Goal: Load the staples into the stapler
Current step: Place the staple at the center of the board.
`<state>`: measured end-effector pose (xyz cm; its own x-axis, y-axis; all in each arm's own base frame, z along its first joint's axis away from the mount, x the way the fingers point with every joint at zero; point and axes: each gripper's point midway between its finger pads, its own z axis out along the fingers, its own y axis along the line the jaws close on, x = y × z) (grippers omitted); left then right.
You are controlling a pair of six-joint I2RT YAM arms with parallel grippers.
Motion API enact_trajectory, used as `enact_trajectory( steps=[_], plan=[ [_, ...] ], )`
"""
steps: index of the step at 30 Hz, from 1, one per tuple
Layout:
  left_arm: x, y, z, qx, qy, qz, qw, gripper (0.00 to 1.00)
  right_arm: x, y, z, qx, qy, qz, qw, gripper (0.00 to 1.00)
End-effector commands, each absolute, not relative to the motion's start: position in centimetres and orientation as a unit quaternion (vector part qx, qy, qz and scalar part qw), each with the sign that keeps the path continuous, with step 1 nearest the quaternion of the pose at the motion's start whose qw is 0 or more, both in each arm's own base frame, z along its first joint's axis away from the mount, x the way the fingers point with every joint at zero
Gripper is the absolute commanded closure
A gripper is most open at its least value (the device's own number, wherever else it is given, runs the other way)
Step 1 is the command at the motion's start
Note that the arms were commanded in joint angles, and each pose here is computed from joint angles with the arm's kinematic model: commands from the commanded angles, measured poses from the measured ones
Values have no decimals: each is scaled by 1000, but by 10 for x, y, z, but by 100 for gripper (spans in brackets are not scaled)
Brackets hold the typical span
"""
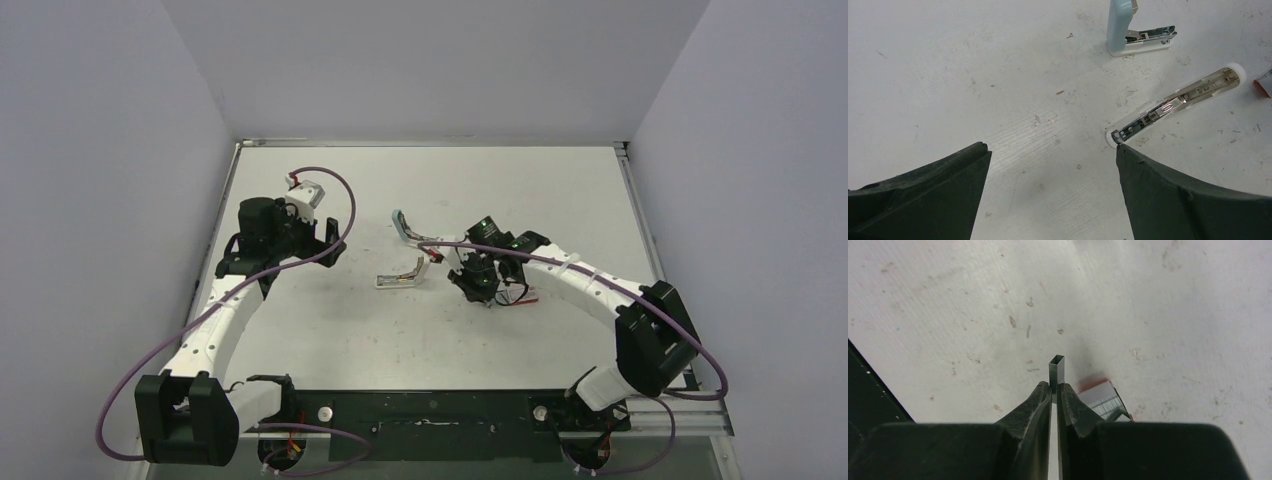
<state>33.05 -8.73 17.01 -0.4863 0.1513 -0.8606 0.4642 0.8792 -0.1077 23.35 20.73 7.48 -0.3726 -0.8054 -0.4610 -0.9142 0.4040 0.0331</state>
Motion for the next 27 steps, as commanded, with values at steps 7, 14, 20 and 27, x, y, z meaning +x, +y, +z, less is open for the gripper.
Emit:
enact_trajectory(
  steps=[7, 14, 20, 27],
  plan=[
    [342, -85, 192, 176, 834, -156, 499, 3, 232, 253, 86, -579, 770, 164, 213, 66],
    [342, -85, 191, 176, 835, -156, 497, 3, 232, 251, 75, -586, 766, 159, 212, 63],
    [343, -84, 190, 176, 836, -154, 497, 3, 228, 251, 62, -598, 757, 160, 210, 54],
    [343, -83, 190, 175, 836, -151, 497, 3, 225, 266, 50, -620, 739, 142, 221, 53]
  ],
)
